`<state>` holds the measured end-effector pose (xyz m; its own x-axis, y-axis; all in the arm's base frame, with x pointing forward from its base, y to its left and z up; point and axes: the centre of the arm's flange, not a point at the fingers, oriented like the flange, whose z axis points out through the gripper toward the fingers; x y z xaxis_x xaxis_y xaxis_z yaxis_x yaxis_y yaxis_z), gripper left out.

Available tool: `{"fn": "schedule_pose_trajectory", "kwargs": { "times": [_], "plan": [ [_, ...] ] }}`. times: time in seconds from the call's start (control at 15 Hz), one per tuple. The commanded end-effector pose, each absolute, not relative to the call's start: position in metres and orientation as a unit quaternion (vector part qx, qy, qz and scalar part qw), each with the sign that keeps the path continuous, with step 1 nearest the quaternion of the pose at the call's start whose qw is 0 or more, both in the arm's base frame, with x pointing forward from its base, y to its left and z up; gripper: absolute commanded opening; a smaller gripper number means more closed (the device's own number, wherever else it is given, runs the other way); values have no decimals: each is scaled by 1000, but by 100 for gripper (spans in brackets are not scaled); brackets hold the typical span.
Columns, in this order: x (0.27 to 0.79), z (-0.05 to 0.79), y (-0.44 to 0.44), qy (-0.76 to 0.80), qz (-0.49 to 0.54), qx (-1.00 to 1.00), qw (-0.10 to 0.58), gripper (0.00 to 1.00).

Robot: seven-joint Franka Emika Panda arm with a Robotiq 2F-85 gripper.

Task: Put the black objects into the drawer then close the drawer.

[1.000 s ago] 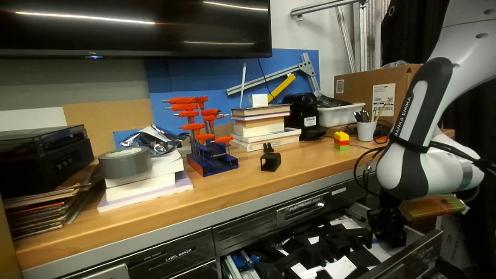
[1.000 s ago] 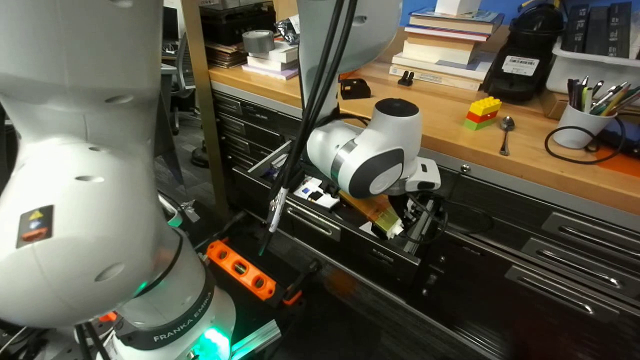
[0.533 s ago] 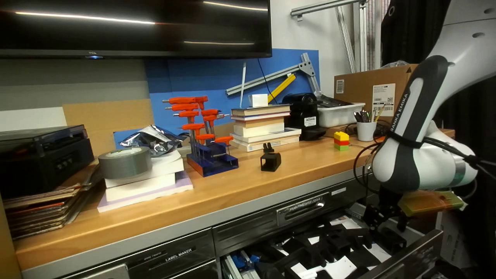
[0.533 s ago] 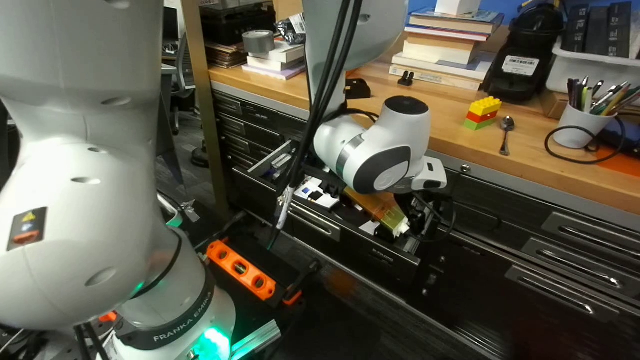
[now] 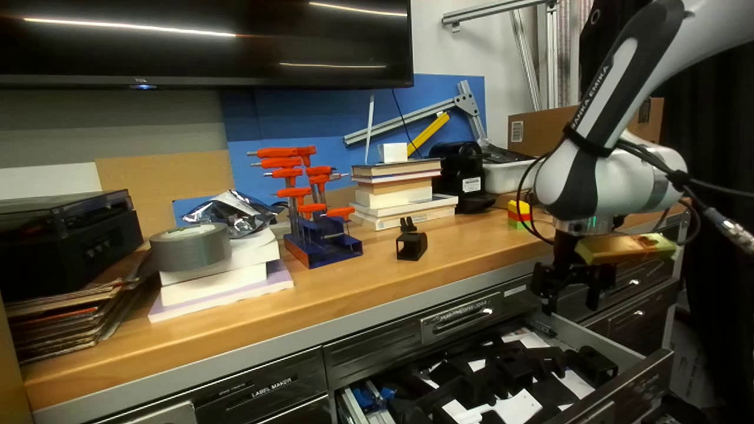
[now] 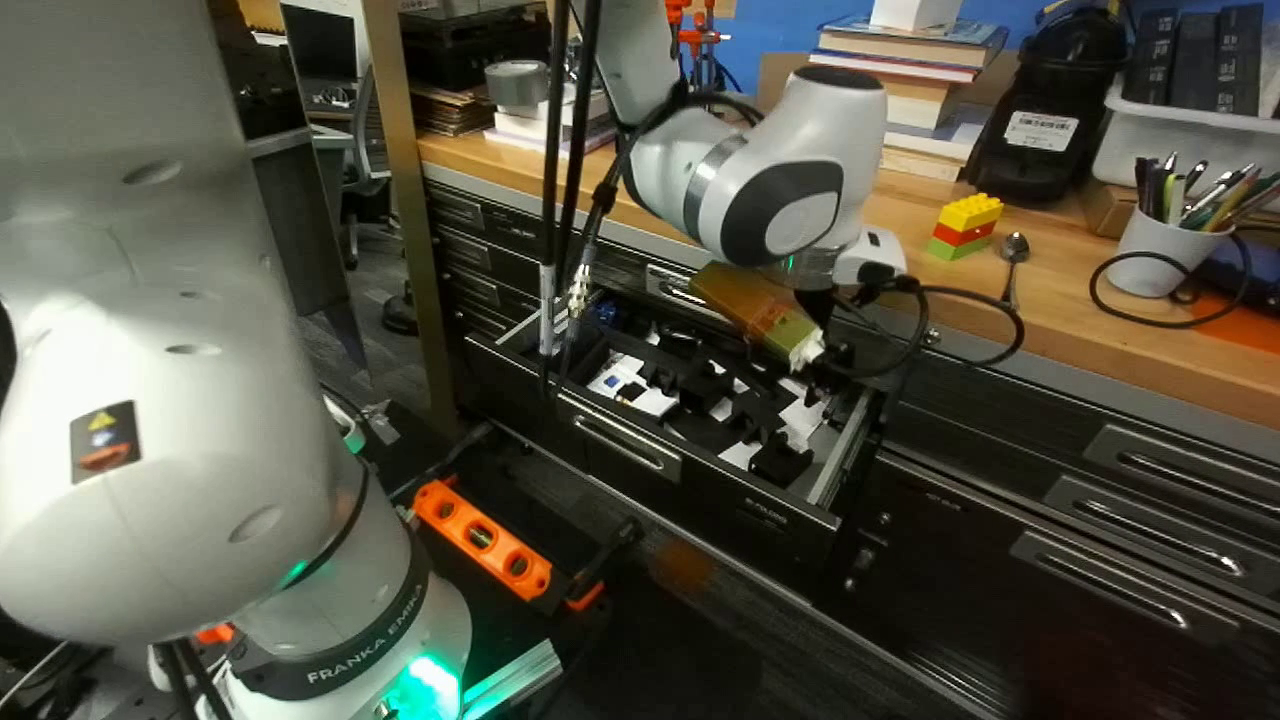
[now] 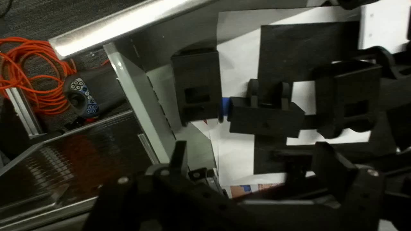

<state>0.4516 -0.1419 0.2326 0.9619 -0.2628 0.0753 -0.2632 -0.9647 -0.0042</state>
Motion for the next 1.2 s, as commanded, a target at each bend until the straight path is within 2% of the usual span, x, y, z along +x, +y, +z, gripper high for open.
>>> {"fn": "schedule_pose_trajectory", "kwargs": {
  "times": [0.0,0.47,1.13],
  "plan": [
    [473,304,-118,-139,27,990,-8,100],
    [523,385,-64,-124,8,991,-46,100],
    [600,387,14,-192,4,981,-41,100]
  ]
}}
